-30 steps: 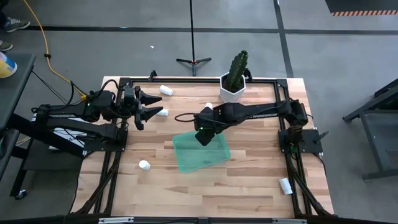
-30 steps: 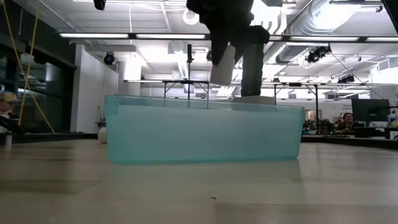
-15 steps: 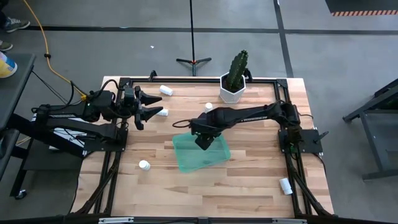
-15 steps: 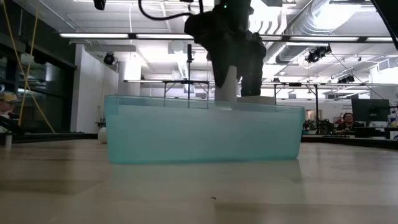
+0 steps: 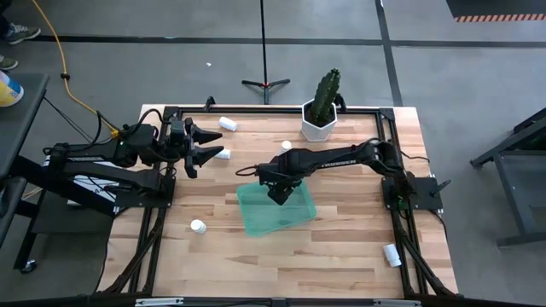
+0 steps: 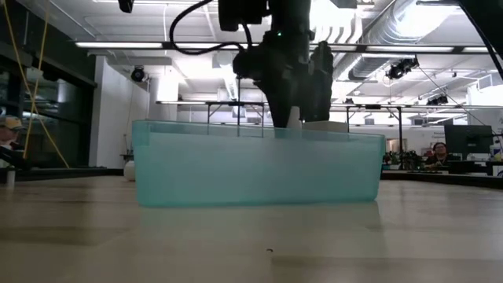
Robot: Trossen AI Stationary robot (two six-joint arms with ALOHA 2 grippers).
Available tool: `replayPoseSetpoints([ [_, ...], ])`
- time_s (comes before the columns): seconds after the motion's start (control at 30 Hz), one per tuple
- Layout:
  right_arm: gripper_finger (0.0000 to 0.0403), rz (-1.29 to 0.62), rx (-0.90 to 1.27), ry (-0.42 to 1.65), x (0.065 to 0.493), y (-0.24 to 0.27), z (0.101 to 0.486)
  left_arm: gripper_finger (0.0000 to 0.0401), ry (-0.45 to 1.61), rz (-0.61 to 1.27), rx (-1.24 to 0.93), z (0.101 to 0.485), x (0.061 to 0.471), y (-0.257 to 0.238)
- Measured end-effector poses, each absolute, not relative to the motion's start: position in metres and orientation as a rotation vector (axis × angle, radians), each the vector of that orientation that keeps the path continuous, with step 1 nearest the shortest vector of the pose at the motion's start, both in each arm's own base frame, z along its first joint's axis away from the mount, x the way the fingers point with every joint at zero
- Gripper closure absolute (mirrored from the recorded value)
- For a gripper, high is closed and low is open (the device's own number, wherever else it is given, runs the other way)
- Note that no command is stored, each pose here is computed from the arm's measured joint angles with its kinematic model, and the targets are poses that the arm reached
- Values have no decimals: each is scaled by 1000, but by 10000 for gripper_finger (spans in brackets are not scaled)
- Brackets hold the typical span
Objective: Pick and place pill bottles into a basket
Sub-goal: Put the white pill bottle into the green bin
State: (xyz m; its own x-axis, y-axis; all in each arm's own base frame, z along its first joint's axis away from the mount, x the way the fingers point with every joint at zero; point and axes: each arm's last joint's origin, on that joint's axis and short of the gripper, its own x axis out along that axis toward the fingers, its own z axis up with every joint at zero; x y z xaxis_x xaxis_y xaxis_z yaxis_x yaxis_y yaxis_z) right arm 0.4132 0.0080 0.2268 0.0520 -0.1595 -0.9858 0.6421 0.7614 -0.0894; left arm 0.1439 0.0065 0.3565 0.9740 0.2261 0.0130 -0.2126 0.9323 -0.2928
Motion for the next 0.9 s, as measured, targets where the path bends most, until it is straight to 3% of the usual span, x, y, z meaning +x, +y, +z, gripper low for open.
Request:
replayPoseSetpoints([
  [0.9,234,-679,403,1444,421,8,199,139,-47,226,-294,356,144,7],
])
